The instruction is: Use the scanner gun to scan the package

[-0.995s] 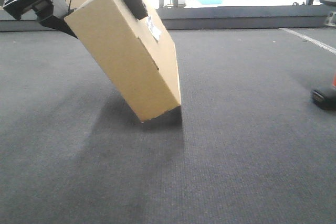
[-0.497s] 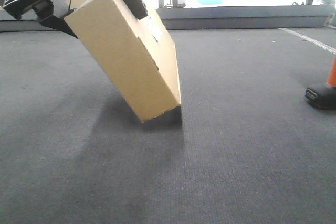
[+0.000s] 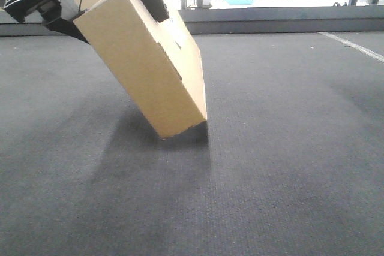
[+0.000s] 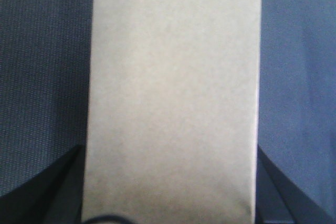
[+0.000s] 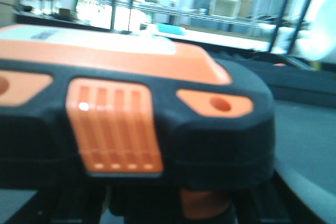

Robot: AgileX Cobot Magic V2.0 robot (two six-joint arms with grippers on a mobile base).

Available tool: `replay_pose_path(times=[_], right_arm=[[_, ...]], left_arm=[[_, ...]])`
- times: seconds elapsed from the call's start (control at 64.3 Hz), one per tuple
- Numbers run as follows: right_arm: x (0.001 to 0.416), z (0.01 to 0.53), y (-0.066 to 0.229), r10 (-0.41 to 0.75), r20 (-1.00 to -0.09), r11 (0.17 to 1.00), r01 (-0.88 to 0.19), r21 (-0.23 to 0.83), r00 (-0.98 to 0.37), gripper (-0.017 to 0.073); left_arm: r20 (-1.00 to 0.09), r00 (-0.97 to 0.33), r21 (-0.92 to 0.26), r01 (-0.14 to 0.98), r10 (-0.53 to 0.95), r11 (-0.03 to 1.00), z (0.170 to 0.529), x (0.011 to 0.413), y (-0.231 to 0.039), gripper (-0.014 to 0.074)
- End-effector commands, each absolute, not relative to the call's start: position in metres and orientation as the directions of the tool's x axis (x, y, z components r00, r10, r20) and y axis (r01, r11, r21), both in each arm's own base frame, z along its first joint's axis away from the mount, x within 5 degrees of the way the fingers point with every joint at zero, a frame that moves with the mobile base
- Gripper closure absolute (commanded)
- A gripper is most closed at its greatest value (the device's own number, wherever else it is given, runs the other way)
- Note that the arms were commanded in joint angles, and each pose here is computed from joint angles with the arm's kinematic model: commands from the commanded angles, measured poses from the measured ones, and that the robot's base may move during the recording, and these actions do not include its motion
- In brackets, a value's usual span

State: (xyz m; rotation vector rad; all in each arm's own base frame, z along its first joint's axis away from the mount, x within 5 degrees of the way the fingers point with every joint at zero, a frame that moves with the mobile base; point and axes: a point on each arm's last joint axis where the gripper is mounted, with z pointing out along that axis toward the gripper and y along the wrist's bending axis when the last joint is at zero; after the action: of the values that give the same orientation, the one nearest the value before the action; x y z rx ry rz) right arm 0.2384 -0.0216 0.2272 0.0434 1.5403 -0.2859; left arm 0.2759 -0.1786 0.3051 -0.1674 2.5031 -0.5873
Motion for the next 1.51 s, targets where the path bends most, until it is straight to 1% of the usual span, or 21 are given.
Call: replay_pose_path(times=[0.0,0.078,0.171,0.264,0.466,0.839,0.87,0.948,0.964,1.088,1.181,1.243,1.306,1.399,1.461,1.492], right_arm=[[0.239,0.237,-0.022,-0.247,-0.969,0.935,0.264,-0.235,0.014,0.0720],[0.240,0.234,-0.018,-0.287,-0.958,0.923,0.261,-0.283,-0.022,0.0720],[0.241,0.232,-0.014,-0.313,-0.949,0.913,0.266,-0.310,-0.031,0.0720],[0.243,0.229,-0.015,-0.311,-0.950,0.902,0.306,-0.305,-0.031,0.0720],[0.248,0.219,-0.016,-0.333,-0.942,0.890,0.316,-0.330,-0.046,0.0720],[0.248,0.220,-0.016,-0.337,-0.941,0.887,0.325,-0.329,-0.033,0.0720],[0.248,0.221,-0.016,-0.321,-0.947,0.893,0.325,-0.310,-0.023,0.0720],[0.248,0.224,-0.015,-0.208,-0.978,0.930,0.316,-0.187,0.033,0.0724],[0.248,0.224,-0.015,-0.168,-0.985,0.940,0.309,-0.145,0.049,0.0724],[0.249,0.227,-0.008,0.023,-0.991,0.976,0.213,0.051,0.130,0.0724],[0.250,0.227,-0.003,0.096,-0.984,0.985,0.128,0.115,0.147,0.0724],[0.249,0.226,-0.004,0.130,-0.980,0.984,0.105,0.147,0.147,0.0724],[0.247,0.225,-0.010,0.150,-0.976,0.980,0.108,0.168,0.157,0.0724],[0.241,0.224,-0.024,0.182,-0.962,0.966,0.146,0.213,0.204,0.0724],[0.237,0.222,-0.031,0.181,-0.962,0.965,0.153,0.214,0.203,0.0724],[0.237,0.220,-0.032,0.173,-0.965,0.970,0.135,0.201,0.195,0.0724]], left_arm=[[-0.505,-0.829,-0.458,0.020,-0.242,0.889,0.307,0.275,-0.181,0.0705],[-0.504,-0.829,-0.460,0.019,-0.243,0.888,0.307,0.275,-0.182,0.0705],[-0.504,-0.829,-0.460,0.019,-0.243,0.888,0.307,0.275,-0.182,0.0705],[-0.504,-0.829,-0.460,0.019,-0.243,0.888,0.307,0.275,-0.182,0.0705],[-0.502,-0.830,-0.461,0.018,-0.244,0.887,0.307,0.275,-0.182,0.0705],[-0.502,-0.830,-0.461,0.018,-0.244,0.887,0.307,0.275,-0.182,0.0705],[-0.502,-0.830,-0.461,0.018,-0.244,0.887,0.307,0.275,-0.182,0.0705],[-0.502,-0.830,-0.461,0.018,-0.244,0.887,0.307,0.275,-0.182,0.0705],[-0.502,-0.830,-0.461,0.018,-0.244,0.887,0.307,0.275,-0.182,0.0705],[-0.502,-0.830,-0.461,0.018,-0.244,0.887,0.307,0.275,-0.182,0.0705],[-0.503,-0.829,-0.462,0.019,-0.245,0.887,0.308,0.275,-0.182,0.0705],[-0.507,-0.827,-0.462,0.021,-0.244,0.887,0.308,0.276,-0.182,0.0705],[-0.510,-0.824,-0.465,0.023,-0.246,0.885,0.308,0.276,-0.182,0.0705],[-0.515,-0.821,-0.466,0.026,-0.247,0.884,0.309,0.276,-0.182,0.0705],[-0.517,-0.819,-0.469,0.028,-0.249,0.883,0.309,0.277,-0.182,0.0705],[-0.519,-0.818,-0.470,0.029,-0.249,0.882,0.309,0.277,-0.182,0.0705]])
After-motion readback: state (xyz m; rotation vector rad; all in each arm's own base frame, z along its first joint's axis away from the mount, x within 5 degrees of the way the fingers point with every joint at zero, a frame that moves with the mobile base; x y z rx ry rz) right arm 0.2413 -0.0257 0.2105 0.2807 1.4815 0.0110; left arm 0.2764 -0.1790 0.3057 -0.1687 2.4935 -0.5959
